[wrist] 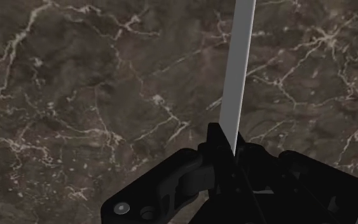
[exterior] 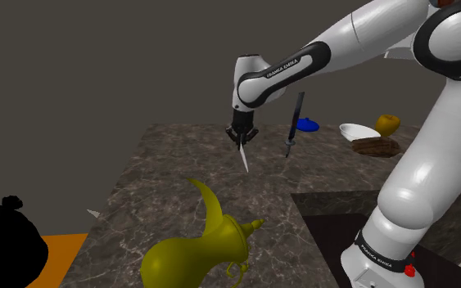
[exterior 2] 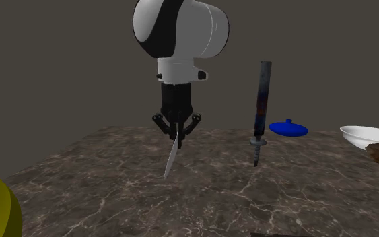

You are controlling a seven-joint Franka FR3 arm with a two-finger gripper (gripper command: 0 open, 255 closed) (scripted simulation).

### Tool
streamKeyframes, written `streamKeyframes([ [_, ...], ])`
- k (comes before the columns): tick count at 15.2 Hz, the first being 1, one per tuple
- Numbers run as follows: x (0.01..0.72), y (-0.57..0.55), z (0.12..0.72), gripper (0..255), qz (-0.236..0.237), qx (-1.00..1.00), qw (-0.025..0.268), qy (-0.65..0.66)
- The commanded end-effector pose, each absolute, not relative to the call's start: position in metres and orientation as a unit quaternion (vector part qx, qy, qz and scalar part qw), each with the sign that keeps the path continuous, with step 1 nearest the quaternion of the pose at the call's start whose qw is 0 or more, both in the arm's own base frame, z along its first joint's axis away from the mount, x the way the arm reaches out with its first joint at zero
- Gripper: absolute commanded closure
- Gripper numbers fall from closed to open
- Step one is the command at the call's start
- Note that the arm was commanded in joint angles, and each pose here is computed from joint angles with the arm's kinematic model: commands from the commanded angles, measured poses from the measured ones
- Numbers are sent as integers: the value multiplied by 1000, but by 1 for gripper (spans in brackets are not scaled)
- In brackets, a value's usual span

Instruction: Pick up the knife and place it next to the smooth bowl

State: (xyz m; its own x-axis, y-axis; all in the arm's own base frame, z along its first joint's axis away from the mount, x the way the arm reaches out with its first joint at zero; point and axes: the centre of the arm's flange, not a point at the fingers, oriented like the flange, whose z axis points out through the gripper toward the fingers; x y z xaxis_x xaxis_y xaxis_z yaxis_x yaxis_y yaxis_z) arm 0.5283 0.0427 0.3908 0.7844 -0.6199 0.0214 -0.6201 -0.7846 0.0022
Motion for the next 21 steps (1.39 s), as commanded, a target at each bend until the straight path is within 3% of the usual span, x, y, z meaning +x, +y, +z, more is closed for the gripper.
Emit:
streamKeyframes([
  [1, 528, 42, 400, 255, 10, 945, 5, -328],
  [13, 528, 42, 460, 255, 10, 945, 5, -328],
  [21, 466, -43, 460, 255, 10, 945, 5, -328],
])
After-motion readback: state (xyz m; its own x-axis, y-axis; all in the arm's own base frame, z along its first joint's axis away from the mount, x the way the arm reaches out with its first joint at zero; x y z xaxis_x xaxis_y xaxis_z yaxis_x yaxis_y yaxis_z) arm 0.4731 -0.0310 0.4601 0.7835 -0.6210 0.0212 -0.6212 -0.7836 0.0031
